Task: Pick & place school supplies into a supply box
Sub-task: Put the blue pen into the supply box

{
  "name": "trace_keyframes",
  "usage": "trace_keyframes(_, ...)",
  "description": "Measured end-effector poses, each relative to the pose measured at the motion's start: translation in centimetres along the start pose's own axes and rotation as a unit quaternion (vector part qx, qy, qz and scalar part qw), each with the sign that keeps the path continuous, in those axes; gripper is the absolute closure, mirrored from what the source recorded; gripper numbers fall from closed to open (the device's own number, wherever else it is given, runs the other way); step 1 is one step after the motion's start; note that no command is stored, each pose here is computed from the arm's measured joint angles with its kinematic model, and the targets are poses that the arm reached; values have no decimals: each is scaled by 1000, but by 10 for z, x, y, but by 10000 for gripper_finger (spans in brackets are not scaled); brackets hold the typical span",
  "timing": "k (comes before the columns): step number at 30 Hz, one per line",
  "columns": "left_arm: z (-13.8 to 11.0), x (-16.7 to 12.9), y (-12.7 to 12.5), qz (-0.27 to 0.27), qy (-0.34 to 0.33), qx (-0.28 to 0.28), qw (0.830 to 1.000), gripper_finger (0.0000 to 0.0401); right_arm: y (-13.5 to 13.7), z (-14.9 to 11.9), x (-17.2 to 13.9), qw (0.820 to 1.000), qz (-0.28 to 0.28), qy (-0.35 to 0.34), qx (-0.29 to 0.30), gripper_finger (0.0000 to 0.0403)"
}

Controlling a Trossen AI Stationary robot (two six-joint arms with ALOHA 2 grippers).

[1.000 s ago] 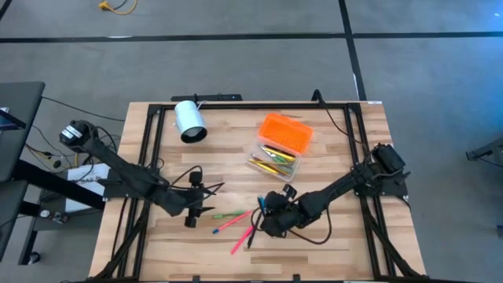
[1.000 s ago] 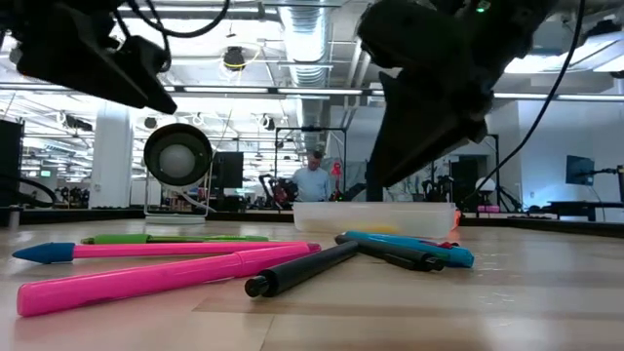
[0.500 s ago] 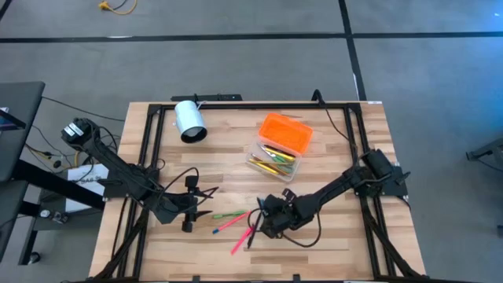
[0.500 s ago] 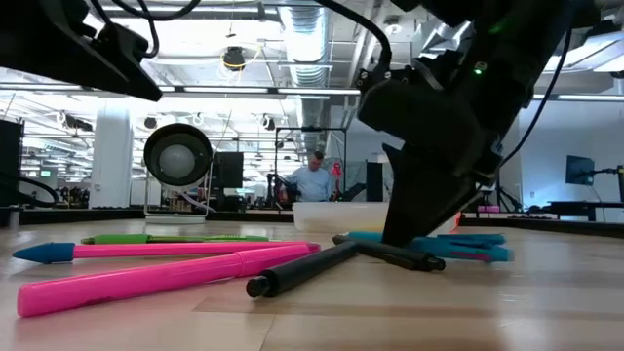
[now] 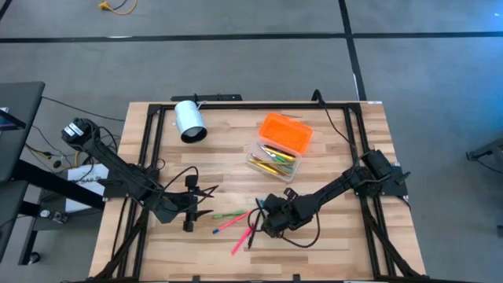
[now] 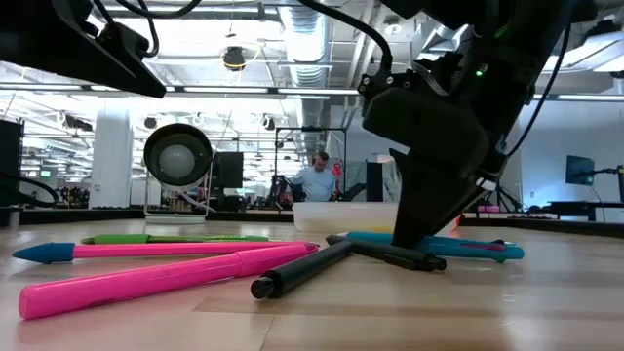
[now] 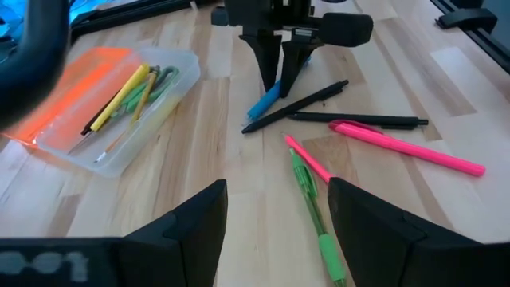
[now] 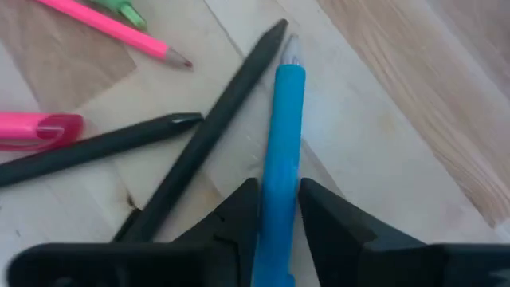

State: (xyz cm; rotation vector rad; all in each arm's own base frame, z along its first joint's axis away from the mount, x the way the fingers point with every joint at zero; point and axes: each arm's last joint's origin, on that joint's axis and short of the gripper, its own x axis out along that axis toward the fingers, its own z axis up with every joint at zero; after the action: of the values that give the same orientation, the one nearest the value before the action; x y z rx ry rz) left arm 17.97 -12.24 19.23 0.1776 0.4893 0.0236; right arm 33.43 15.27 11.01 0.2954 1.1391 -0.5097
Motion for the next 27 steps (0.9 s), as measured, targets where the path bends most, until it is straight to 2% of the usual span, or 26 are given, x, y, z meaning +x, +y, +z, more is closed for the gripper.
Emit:
trace_keyframes(6, 0, 0, 0, 3, -1, -4, 1000, 193, 3, -8, 0, 999, -3, 8, -33, 376)
trace_keyframes(27, 0, 0, 1, 20, -2, 1, 1000, 193, 2, -40, -16, 991, -97, 5, -95, 375)
